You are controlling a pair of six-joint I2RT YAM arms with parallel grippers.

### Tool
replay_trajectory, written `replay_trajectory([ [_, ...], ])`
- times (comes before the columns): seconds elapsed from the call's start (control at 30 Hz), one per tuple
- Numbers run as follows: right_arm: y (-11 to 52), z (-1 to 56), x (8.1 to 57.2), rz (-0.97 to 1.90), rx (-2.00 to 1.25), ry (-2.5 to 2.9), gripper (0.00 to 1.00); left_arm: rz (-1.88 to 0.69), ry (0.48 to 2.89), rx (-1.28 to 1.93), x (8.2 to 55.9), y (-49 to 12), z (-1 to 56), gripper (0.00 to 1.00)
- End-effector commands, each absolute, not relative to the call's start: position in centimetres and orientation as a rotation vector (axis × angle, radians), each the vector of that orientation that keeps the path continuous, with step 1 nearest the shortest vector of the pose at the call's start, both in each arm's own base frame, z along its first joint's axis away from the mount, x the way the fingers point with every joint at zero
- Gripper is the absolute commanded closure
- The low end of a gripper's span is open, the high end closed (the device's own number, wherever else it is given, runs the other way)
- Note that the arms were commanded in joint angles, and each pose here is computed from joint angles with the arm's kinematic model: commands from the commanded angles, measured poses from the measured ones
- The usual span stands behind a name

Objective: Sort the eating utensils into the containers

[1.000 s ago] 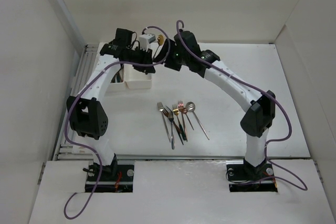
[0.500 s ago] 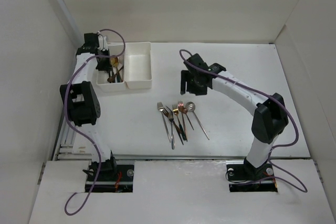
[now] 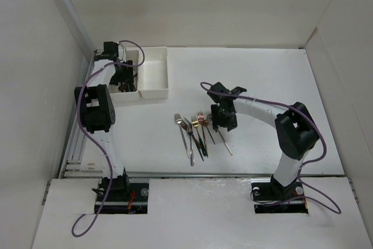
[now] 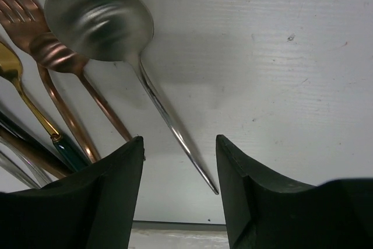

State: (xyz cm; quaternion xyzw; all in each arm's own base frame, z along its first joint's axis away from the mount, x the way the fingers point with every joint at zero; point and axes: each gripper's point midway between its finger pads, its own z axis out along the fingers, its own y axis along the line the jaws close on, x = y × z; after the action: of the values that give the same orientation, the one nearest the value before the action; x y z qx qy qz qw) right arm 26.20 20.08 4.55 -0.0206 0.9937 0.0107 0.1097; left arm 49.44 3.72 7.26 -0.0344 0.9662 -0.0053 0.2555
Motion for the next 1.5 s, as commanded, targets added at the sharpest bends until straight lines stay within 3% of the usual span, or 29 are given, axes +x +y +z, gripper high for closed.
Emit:
replay_trajectory([
  [0.0,21.3,5.4,26.7,0.094,-0.092,2.871,0.42,0.009,2.482,-0.084,50.3,4.2,13.7,0.35],
  [0.17,23.7,8.4,27.3,0.163,-0.195,2.765,0.47,0.037,2.396,-0.06,50.1,4.4,17.8,0.32],
  [0.33,25.7,8.2,27.4,0.19,-0.224,2.77,0.65,0.017,2.329,-0.047,49.3,4.0,21.1,0.32],
  [0.67,23.1,6.8,28.2,-0.052,-0.068,2.767,0.58,-0.026,2.315,-0.012,46.7,3.0,23.2,0.31],
  [0.87,22.4,2.8,27.4,-0.155,-0.077,2.846,0.56,-0.027,2.301,0.017,46.0,2.9,24.2,0.3],
  [1.0,22.4,0.9,26.9,-0.166,-0.1,2.884,0.63,-0.026,2.296,0.018,45.5,2.8,24.4,0.3],
  [1.23,21.4,-0.2,27.1,-0.208,-0.114,2.873,1.0,-0.007,2.301,0.034,44.9,3.0,24.3,0.3],
  [1.4,20.9,2.8,29.2,-0.206,-0.075,2.781,1.0,-0.171,2.302,0.157,44.2,0.1,24.2,0.27],
  [1.47,21.0,6.0,30.6,-0.14,0.0,2.716,1.0,-0.31,2.289,0.256,43.6,-2.4,24.6,0.21],
])
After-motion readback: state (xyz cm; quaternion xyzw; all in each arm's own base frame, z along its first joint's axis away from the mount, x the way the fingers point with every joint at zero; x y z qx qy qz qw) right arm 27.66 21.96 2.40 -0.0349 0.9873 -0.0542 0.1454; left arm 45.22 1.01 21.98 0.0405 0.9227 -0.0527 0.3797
